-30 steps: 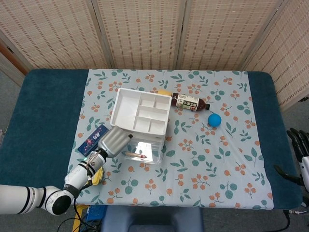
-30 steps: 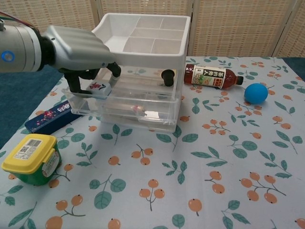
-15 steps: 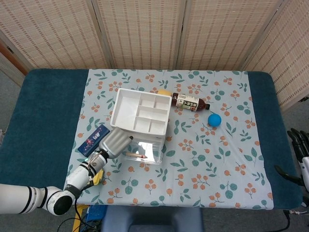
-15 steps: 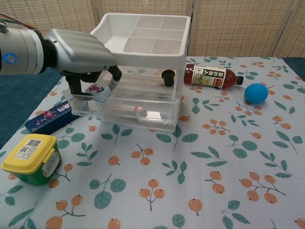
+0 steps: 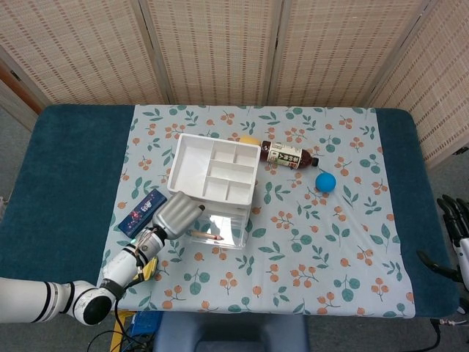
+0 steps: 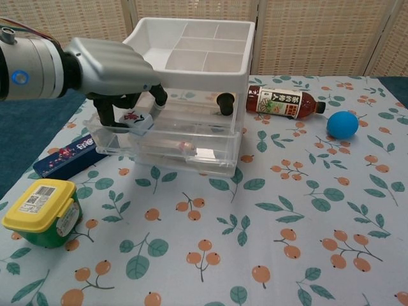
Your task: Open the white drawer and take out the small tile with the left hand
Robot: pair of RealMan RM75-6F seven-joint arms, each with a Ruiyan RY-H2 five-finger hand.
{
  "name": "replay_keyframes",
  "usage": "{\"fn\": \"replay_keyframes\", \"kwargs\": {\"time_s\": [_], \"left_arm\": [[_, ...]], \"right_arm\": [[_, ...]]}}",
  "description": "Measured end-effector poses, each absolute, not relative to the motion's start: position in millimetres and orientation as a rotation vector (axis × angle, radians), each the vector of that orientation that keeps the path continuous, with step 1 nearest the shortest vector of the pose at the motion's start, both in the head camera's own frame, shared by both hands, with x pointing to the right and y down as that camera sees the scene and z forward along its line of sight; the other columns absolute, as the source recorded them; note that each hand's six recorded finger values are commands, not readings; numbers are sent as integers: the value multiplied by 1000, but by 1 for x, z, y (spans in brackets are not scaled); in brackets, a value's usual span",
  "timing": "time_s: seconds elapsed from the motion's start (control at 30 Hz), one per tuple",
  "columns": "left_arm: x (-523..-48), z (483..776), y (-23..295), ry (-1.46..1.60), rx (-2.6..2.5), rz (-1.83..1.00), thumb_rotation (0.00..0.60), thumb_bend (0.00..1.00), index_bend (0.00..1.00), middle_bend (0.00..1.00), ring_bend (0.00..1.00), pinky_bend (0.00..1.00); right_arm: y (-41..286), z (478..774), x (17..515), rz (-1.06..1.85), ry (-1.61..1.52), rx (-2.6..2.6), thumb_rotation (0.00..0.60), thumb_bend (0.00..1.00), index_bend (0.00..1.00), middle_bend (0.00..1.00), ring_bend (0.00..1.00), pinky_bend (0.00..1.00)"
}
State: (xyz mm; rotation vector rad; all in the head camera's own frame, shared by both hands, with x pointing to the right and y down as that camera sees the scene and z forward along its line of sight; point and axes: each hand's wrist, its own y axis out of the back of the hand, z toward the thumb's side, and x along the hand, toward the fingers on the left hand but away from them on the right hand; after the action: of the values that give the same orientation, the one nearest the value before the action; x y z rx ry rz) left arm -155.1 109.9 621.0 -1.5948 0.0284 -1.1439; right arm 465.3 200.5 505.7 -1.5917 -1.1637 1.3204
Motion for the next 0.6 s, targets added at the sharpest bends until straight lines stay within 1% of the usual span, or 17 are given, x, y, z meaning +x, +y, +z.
{"fn": "replay_keyframes", "kwargs": {"time_s": [0.2,0.6], "left_arm": [[-155,618,108,55,-1604,-1132,600,293,535,987,1000,1000],[-169,594,108,127,-1617,-1102,600,293,552,987,1000,1000]], "right_arm": [[200,506,465,1318,-1164,-1593,600,200,0,44,0,0],[200,506,463,1309,-1164,-1599,600,200,0,44,0,0]]}}
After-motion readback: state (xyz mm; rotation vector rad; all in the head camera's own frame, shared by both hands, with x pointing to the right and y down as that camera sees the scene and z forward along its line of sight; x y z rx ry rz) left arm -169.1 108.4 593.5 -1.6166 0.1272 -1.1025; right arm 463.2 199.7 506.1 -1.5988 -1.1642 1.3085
